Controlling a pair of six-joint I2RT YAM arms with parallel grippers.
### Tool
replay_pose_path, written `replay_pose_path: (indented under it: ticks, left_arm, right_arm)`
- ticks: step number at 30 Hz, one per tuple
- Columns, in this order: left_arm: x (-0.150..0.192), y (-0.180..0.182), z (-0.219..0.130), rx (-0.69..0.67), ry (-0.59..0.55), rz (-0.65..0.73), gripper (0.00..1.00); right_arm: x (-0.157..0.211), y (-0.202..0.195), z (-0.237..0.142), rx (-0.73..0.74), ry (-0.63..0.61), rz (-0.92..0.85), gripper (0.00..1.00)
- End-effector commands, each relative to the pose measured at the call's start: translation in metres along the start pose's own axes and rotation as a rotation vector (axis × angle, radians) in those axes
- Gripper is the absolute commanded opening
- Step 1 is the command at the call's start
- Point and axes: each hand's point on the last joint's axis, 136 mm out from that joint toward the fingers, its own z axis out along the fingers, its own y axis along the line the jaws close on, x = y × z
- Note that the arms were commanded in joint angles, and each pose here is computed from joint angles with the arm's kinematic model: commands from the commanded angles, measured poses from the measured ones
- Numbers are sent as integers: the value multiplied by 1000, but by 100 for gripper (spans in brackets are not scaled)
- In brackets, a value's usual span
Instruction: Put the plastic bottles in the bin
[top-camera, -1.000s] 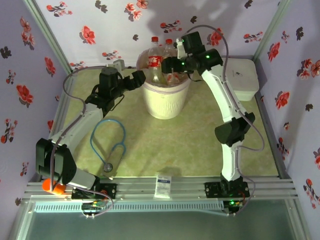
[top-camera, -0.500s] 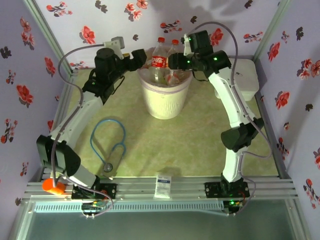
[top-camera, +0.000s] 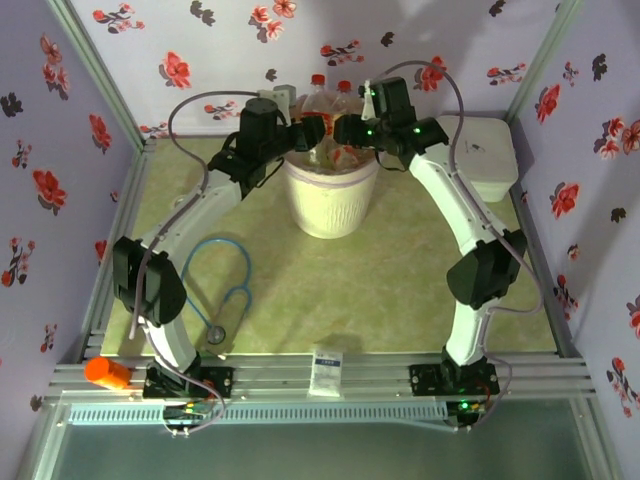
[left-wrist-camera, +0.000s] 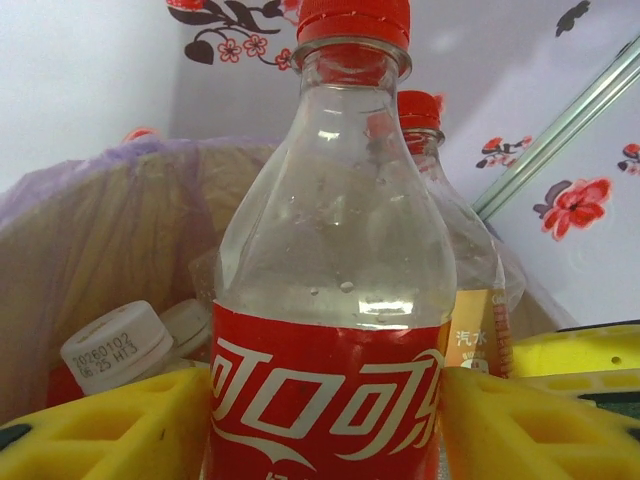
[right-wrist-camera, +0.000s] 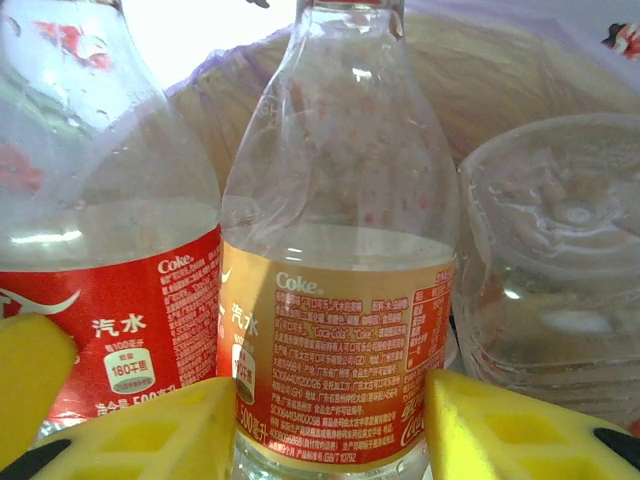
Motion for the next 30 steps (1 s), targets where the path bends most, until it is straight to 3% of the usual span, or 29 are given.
replay_pose_path:
  ticks: [1, 4, 9, 19, 24, 30]
  left_arm:
    - [12, 11, 2, -85, 47, 67, 57]
    - [18, 17, -1, -113, 57, 75, 56]
    - [-4, 5, -15, -87, 3, 74, 57]
    - [-64, -25, -64, -33, -151, 132, 75]
    - [-83, -11, -109, -138, -219, 226, 80]
    - [-61, 59, -167, -376, -215, 251, 88]
  right_arm:
    - [33, -10, 24, 0, 96, 59, 50]
    - [32, -8, 18, -9, 88, 62, 50]
    - [7, 16, -16, -80, 23, 67, 53]
    - [-32, 22, -81, -52, -103, 17, 69]
    - [-37, -11, -113, 10, -167, 52, 75]
    - [-7, -97, -147, 213, -227, 116, 88]
